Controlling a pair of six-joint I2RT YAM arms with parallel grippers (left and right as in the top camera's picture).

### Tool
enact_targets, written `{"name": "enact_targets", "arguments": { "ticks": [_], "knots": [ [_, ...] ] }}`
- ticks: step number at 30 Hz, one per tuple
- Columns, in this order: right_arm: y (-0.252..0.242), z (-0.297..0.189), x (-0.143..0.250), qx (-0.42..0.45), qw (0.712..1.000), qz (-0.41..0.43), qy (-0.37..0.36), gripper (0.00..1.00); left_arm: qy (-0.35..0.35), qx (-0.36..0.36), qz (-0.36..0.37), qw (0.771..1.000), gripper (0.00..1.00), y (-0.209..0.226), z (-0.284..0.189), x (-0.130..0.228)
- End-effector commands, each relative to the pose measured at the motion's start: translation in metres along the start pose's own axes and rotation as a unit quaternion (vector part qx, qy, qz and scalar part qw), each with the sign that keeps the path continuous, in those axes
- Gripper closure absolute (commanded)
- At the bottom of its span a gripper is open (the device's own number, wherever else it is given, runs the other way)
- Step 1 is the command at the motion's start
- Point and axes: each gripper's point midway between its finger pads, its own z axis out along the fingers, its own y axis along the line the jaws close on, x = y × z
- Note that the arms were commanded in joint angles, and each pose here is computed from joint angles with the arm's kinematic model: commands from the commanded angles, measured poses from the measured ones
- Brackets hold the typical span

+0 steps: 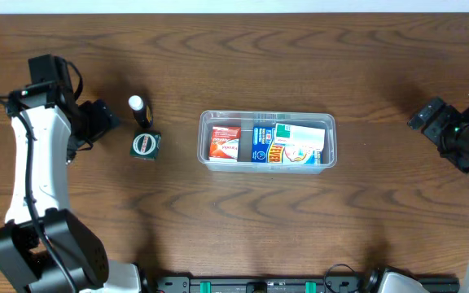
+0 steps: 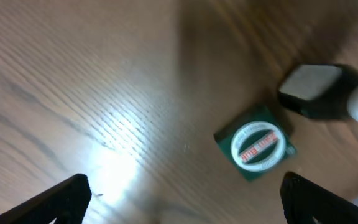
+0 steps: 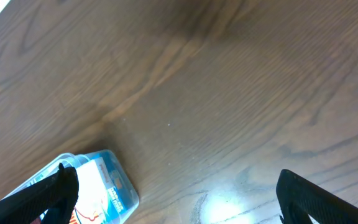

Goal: Pack container

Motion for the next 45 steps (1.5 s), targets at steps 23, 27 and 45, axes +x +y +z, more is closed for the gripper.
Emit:
{"name": "enact_targets", "arguments": {
  "ticks": [23,27,45],
  "knots": [
    [0.0,-0.001,-0.001,-0.002,1.0,0.006,-0.001,0.01,0.091,0.04,-0.127,0.987,0.02,-0.015,0.09,0.054],
    [0.0,-0.001,-0.001,-0.002,1.0,0.006,-0.001,0.01,0.09,0.04,-0.123,0.987,0.02,-0.015,0.097,0.059],
    [0.0,-0.001,-0.001,-0.002,1.0,0.006,-0.001,0.01,0.094,-0.059,-0.084,0.99,0.02,0.024,0.096,0.072]
  ]
}}
